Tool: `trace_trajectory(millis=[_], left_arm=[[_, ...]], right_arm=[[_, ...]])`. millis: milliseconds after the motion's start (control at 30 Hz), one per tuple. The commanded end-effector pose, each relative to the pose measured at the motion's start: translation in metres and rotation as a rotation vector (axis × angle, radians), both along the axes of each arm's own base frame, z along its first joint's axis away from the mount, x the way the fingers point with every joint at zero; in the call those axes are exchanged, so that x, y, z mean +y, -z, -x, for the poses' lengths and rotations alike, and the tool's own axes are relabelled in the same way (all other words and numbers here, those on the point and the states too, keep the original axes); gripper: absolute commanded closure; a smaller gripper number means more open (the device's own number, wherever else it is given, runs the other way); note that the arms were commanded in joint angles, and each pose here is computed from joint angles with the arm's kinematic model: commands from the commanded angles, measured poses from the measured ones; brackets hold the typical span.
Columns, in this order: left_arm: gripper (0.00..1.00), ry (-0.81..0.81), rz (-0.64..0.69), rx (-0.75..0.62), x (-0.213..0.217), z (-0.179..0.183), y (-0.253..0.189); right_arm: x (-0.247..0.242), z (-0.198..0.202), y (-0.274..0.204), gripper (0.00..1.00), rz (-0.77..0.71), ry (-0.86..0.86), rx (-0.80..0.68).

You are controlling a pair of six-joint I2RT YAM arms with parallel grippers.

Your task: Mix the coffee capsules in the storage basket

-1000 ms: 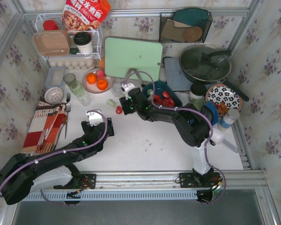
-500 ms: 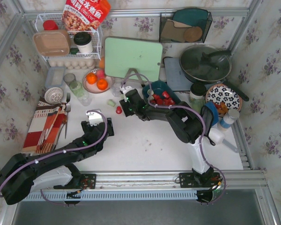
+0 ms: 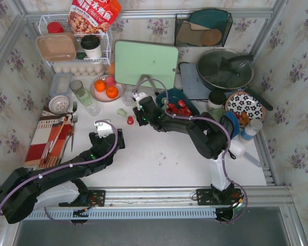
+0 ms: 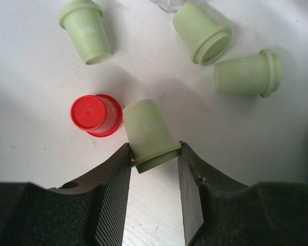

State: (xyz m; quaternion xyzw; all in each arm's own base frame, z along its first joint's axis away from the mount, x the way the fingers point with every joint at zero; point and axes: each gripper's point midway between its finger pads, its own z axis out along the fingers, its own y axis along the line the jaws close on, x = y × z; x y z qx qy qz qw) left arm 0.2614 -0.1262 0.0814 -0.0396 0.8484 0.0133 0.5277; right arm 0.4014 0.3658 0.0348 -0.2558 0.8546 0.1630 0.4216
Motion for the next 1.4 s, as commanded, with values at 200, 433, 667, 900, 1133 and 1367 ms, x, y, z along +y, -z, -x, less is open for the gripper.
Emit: trace_trajectory(millis=[200, 433, 667, 900, 1133, 1367], left_arm=[[0.01, -0.005, 0.017, -0.009, -0.003, -0.003, -0.003], [0.01, -0.007, 0.015, -0.007, -0.002, -0.003, -0.004], [0.01, -0.007, 0.013, -0.004, -0.002, -0.003, -0.003], [0.01, -0.006, 0.013, -0.003, -0.002, -0.003, -0.004], [0.01, -0.007, 0.013, -0.003, -0.002, -0.003, -0.003], [0.01, -0.006, 0.013, -0.002, -0.002, -0.003, -0.003]], right_arm=[[-0.023, -0.01, -0.075, 0.67, -0.047, 0.098, -0.183], [-0.091, -0.019, -0.134, 0.68, -0.026, 0.36, -0.412], [-0.158, -0.031, -0.118, 0.68, 0.019, 0.592, -0.379], [-0.197, -0.044, -0.068, 0.68, 0.076, 0.688, -0.236], [-0.22, -0.063, -0.033, 0.68, 0.049, 0.714, -0.131], [-0.211, -0.091, -0.026, 0.65, 0.0, 0.677, -0.148]])
